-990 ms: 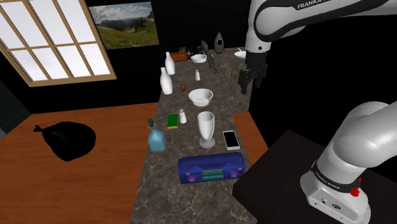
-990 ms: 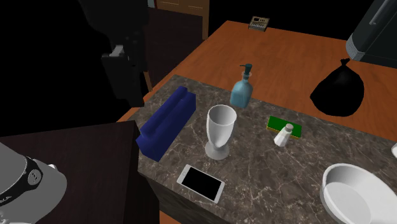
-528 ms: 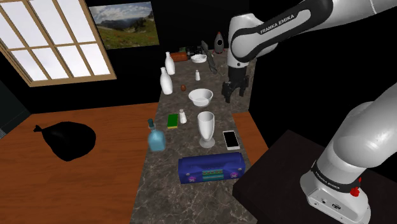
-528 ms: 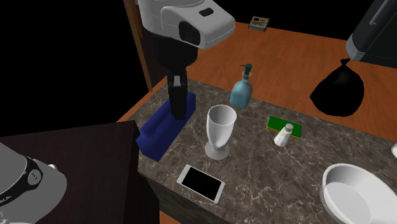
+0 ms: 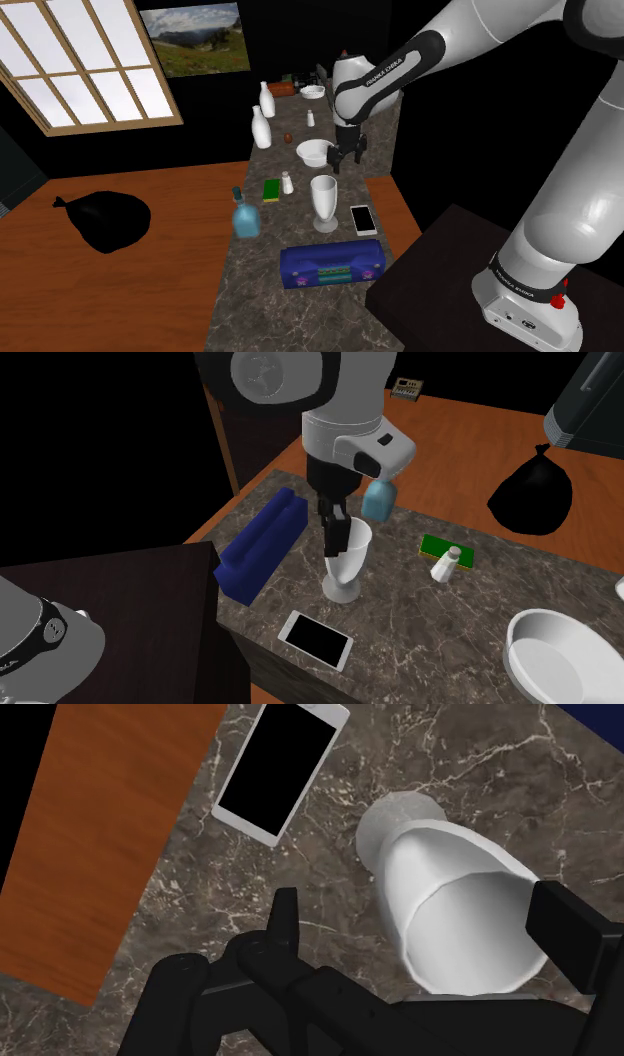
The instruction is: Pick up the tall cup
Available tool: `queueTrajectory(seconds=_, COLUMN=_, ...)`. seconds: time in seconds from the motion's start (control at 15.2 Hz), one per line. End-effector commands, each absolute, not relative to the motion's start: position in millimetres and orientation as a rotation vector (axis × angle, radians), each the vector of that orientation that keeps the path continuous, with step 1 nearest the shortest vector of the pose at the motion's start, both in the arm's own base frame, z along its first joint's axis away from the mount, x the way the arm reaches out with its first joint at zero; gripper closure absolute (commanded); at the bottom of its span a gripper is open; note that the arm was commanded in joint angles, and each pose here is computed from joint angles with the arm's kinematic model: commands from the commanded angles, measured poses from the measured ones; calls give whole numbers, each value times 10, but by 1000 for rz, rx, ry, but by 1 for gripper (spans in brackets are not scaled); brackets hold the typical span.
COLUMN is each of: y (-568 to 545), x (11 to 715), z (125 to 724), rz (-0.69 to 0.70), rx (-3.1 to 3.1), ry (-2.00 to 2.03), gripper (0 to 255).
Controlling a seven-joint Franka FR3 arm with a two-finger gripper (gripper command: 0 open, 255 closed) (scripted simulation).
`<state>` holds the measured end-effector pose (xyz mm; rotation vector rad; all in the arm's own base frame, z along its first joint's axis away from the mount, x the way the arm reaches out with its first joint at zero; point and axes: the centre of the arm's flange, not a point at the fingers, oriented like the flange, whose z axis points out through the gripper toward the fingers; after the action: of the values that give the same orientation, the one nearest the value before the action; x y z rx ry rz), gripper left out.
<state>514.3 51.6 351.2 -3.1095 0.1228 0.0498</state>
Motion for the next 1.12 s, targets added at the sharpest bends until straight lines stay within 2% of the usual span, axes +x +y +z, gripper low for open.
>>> queueTrajectory(seconds=0.0, y=566, x=5342, z=3328, rz=48, rx=-3114, ry=130, gripper=0)
queueTrajectory(seconds=0.33, y=663, x=5755, z=2915, rz=47, rx=-3124, ry=145, gripper=0)
queueTrajectory(seconds=0.92, y=663, x=5755, z=2515, rz=47, rx=-3124, ry=145, gripper=0)
queueTrajectory(seconds=0.99, y=667, x=5757, z=2513, rz=47, rx=-3124, ry=145, gripper=255)
queueTrajectory(seconds=1.06, y=668, x=5756, z=2513, rz=47, rx=-3124, ry=145, gripper=255)
